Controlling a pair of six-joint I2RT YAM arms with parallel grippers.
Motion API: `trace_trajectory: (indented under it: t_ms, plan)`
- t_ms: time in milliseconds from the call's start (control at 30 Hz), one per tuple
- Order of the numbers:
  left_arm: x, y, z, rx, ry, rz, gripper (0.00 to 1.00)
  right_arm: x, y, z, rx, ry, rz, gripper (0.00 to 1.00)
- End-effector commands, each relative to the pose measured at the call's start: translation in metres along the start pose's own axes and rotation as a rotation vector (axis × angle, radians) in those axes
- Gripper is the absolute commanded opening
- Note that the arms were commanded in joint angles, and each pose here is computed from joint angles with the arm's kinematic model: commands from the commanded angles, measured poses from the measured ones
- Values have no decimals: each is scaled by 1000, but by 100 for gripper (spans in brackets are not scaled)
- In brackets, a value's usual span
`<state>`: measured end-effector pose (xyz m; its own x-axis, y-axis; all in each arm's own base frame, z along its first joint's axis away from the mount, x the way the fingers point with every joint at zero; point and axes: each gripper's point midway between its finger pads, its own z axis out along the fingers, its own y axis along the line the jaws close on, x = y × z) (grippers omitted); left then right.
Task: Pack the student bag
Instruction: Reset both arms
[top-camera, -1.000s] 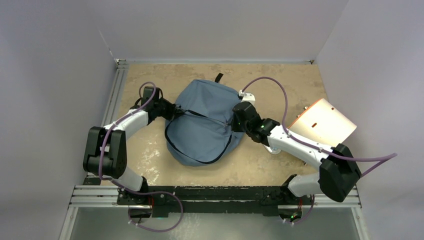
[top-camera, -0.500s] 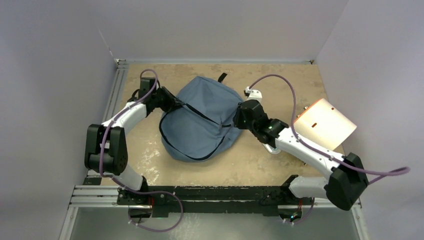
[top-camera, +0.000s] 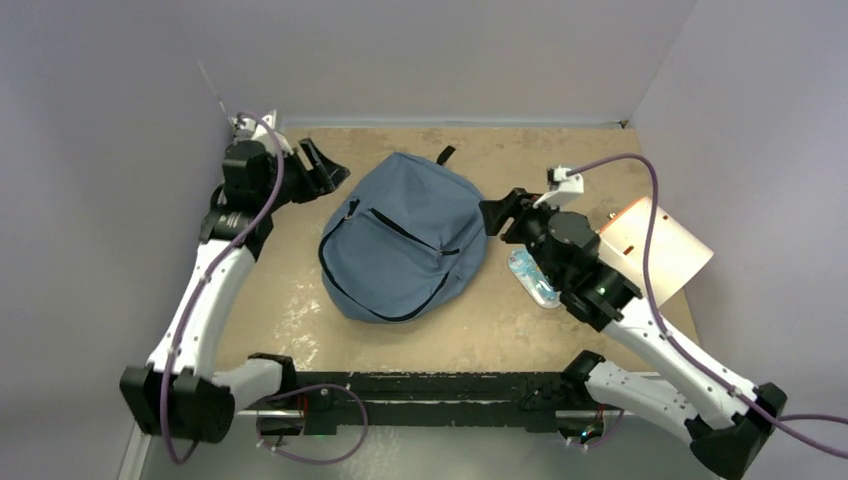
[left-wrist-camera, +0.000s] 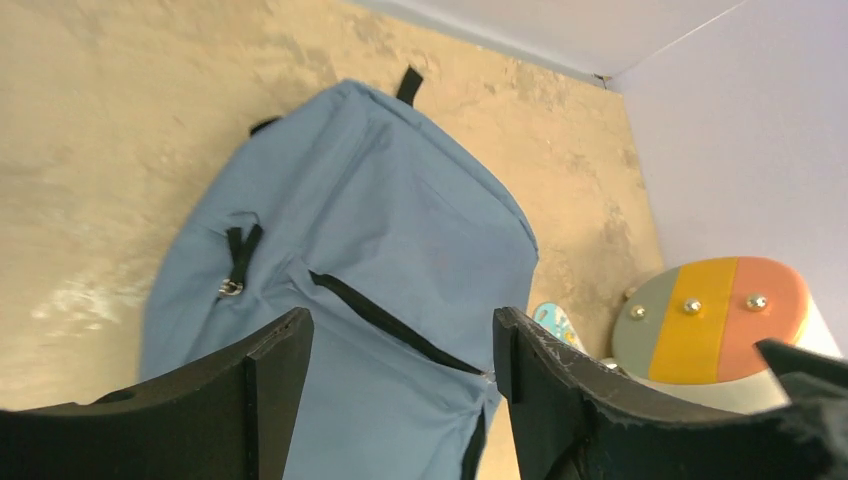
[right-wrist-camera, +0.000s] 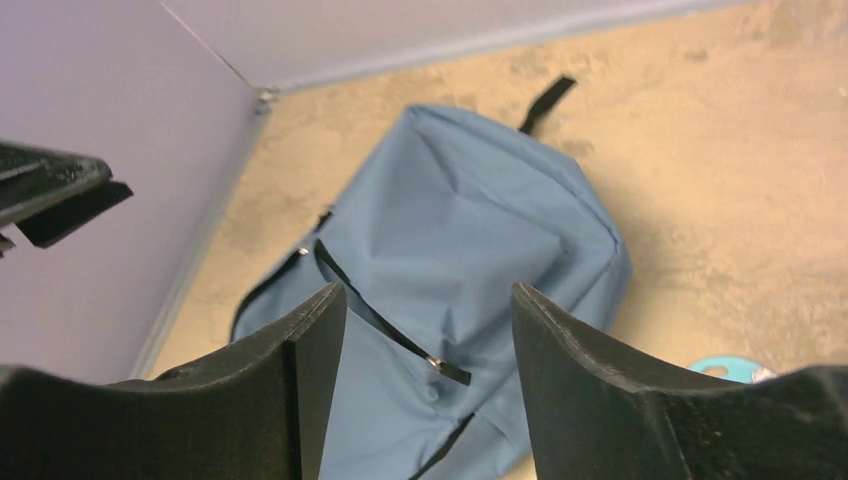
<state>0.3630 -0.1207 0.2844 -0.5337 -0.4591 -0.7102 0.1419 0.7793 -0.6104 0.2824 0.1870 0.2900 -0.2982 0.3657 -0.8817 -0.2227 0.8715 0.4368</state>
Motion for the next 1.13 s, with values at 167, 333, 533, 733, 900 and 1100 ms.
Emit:
trace_trajectory:
  t_ms: [167,333,533,733,900,1100]
  plan:
    - [16,14,-105,-136,-122,234,69,-53,13,-37,-131,-213,0,70]
    - [38,22,-140,-162,-143,247,71,-59,-2,-55,-93,-261,15,78]
    - [45,15,-165,-138,-194,238,73,-72,-9,-77,-100,-310,38,97]
    - [46,13,-170,-128,-222,225,75,-60,-14,-78,-100,-278,-31,99]
    - [52,5,-170,-63,-225,221,75,-43,-17,-74,-90,-205,-69,99]
    - [60,13,-165,-67,-238,187,76,-40,-17,-80,-110,-194,-73,99]
